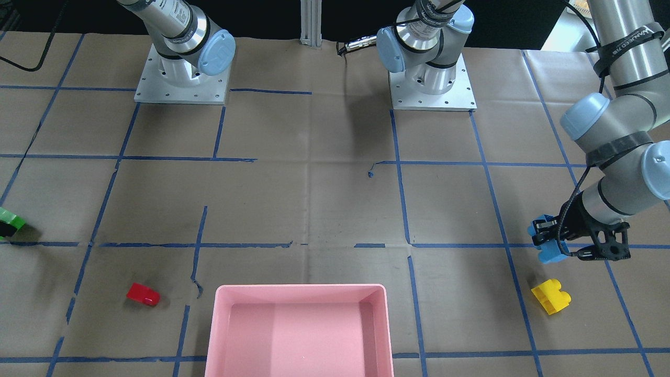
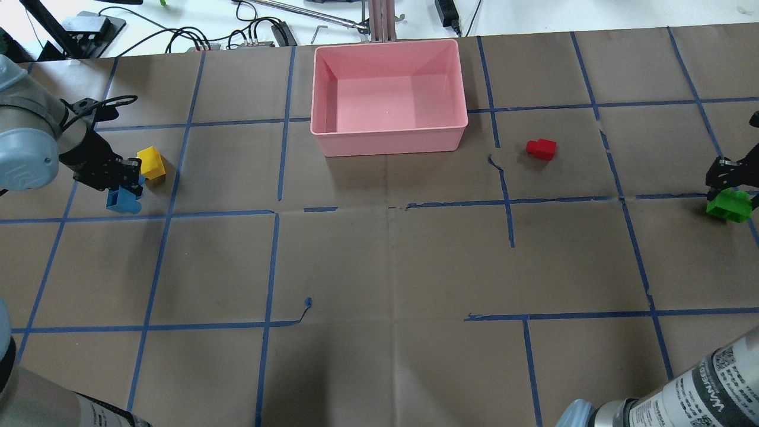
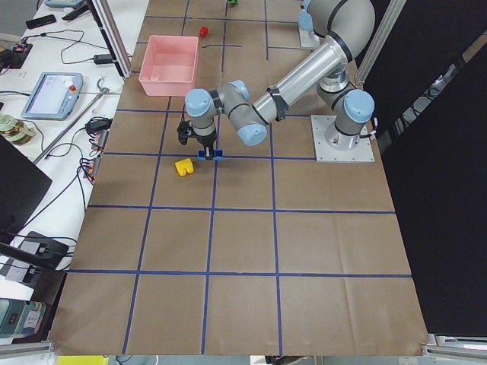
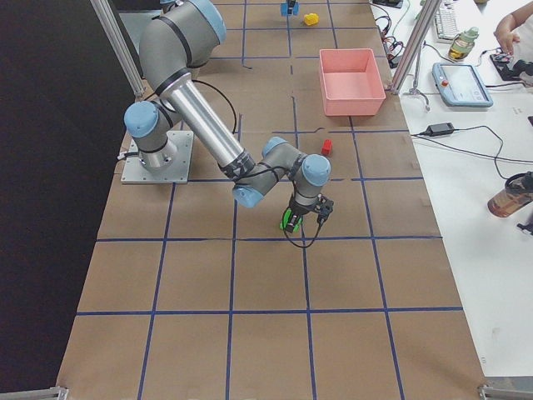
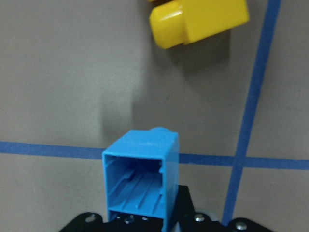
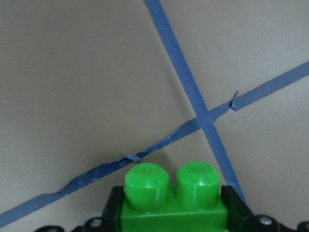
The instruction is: Put all blocks into box
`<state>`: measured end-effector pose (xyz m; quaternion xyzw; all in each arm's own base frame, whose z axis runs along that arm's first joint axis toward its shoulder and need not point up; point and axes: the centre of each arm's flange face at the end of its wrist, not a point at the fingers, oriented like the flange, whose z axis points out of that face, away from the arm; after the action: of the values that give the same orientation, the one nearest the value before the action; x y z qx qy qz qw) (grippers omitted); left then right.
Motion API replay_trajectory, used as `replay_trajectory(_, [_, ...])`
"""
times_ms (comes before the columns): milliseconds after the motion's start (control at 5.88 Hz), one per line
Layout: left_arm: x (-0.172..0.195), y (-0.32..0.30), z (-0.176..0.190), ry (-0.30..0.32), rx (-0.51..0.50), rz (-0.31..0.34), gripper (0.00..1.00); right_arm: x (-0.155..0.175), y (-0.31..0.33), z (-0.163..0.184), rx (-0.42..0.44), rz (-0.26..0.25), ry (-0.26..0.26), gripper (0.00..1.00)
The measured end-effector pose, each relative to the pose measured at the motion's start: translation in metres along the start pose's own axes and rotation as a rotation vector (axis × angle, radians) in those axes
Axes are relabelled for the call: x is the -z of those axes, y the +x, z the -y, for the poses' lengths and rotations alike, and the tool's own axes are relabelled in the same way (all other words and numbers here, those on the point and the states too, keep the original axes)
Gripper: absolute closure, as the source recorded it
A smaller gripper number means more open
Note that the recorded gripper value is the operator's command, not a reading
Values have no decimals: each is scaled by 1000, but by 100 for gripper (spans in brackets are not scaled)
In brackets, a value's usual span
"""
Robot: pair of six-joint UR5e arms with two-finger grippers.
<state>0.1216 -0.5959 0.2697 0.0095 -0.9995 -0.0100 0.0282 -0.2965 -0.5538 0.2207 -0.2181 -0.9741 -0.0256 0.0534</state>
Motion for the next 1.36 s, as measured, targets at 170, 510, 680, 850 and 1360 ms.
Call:
replay_trajectory(170, [29,48,24,20,-68,4,100,43,-3,13,9,4,53,60])
replay_trajectory(510, [63,177,70,84,-279,18,100,132,-51,26,97,32,85,60])
replay_trajectory(680, [72,237,91,121,-370,18,100,176,-98,26,160,45,89,60])
replay_trajectory(850, [69,291,107,140,-445,9,100,212,-153,20,225,57,111,60])
replay_trajectory(1360, [26,403,111,135,-555,-32,1,264,-315,-28,356,132,175,60])
